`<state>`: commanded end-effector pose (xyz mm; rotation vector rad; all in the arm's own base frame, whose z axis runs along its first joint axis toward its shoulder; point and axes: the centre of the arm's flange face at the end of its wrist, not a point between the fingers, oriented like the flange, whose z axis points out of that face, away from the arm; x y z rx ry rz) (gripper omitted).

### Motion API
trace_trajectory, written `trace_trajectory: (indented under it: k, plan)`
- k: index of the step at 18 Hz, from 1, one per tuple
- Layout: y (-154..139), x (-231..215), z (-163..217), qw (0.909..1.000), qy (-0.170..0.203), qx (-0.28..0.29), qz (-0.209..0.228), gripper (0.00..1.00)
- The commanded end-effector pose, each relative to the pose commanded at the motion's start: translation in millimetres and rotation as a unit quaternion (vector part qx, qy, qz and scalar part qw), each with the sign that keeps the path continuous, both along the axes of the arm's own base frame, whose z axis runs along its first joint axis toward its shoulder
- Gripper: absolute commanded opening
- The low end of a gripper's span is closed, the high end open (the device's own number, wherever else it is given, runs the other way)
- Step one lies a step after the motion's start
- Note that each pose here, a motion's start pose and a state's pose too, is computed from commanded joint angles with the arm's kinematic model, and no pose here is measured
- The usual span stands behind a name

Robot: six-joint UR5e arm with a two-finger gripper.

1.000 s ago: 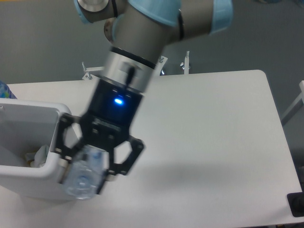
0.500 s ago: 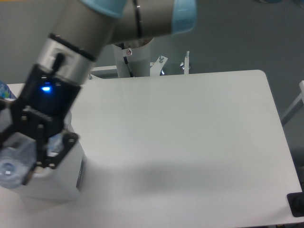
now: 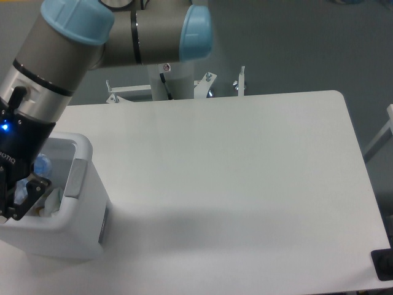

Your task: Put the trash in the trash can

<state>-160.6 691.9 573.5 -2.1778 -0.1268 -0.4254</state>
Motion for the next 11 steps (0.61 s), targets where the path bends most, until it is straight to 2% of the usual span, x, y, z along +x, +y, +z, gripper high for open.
trace_trajectory:
  k: [6, 7, 11]
  plan:
    - [-20.2, 5.3, 4.5, 1.0000, -0.001, -0.003, 0.004, 1.00]
    - [-22.4, -3.9, 4.5, 0.9999, -0.001, -0.003, 0.011, 1.00]
    - [-51.0, -97.2, -11.8, 0.9969, -0.004, -0.015, 0.077, 1.00]
